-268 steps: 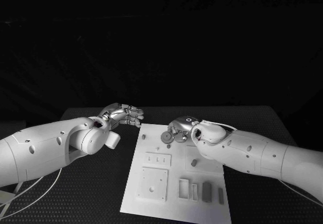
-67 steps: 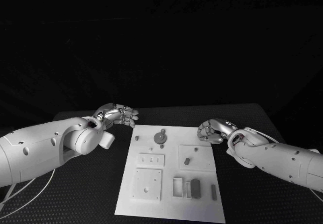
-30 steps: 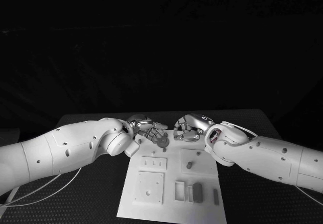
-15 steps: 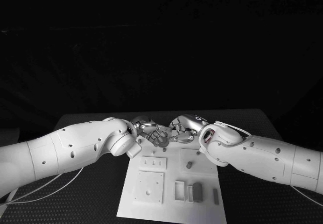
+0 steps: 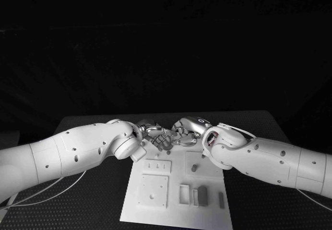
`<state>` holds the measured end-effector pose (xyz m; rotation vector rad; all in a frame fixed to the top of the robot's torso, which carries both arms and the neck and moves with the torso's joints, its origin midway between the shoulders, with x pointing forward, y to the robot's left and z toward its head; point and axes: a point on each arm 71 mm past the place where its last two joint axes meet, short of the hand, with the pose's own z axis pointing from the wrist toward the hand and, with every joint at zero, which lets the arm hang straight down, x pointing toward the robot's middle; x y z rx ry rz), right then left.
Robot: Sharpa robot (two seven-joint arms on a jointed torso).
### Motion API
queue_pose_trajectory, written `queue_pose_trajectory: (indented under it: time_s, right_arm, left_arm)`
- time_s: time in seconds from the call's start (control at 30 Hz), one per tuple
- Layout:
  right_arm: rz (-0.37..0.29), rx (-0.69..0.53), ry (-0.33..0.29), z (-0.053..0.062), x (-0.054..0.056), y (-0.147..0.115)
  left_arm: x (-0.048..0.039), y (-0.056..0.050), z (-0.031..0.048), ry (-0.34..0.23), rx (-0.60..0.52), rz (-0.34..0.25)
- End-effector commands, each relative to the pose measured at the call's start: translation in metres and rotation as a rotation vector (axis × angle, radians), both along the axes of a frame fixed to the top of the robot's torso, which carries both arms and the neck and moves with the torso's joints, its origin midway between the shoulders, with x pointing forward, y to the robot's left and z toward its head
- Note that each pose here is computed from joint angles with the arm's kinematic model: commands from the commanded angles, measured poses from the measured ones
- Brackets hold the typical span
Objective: Assemble the parts on the task board
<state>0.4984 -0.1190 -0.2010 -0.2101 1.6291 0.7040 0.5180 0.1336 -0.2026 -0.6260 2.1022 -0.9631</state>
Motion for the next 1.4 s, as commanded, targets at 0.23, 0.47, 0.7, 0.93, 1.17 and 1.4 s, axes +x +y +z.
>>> queue_pose_trajectory:
  time_s: [0.23, 0.47, 0.7, 0.93, 1.17, 1.4]
  right_arm:
    - [0.024, -0.012, -0.001, 0.0004, -0.0025, 0.0057]
    - [0.027, -0.018, 0.005, -0.0005, -0.0016, 0.0081]
    - [0.033, -0.020, 0.009, -0.0009, -0.0015, 0.0121]
    - [0.024, -0.025, 0.008, -0.0015, 0.0002, 0.0092]
    - [0.026, -0.027, 0.009, -0.0016, 0.0000, 0.0093]
    - [0.027, -0.032, 0.013, -0.0020, 0.0001, 0.0093]
  left_arm:
    - [-0.0013, -0.0045, 0.0005, 0.001, 0.004, -0.023]
    - [-0.0010, -0.0073, 0.0007, 0.003, -0.005, -0.027]
    - [-0.0009, -0.0094, 0.0008, 0.004, -0.013, -0.028]
    - [-0.0014, -0.0090, 0.0005, 0.008, -0.012, -0.032]
    - [-0.0012, -0.0075, 0.0003, 0.010, -0.010, -0.030]
    - [-0.0010, -0.0067, 0.0003, 0.010, -0.009, -0.028]
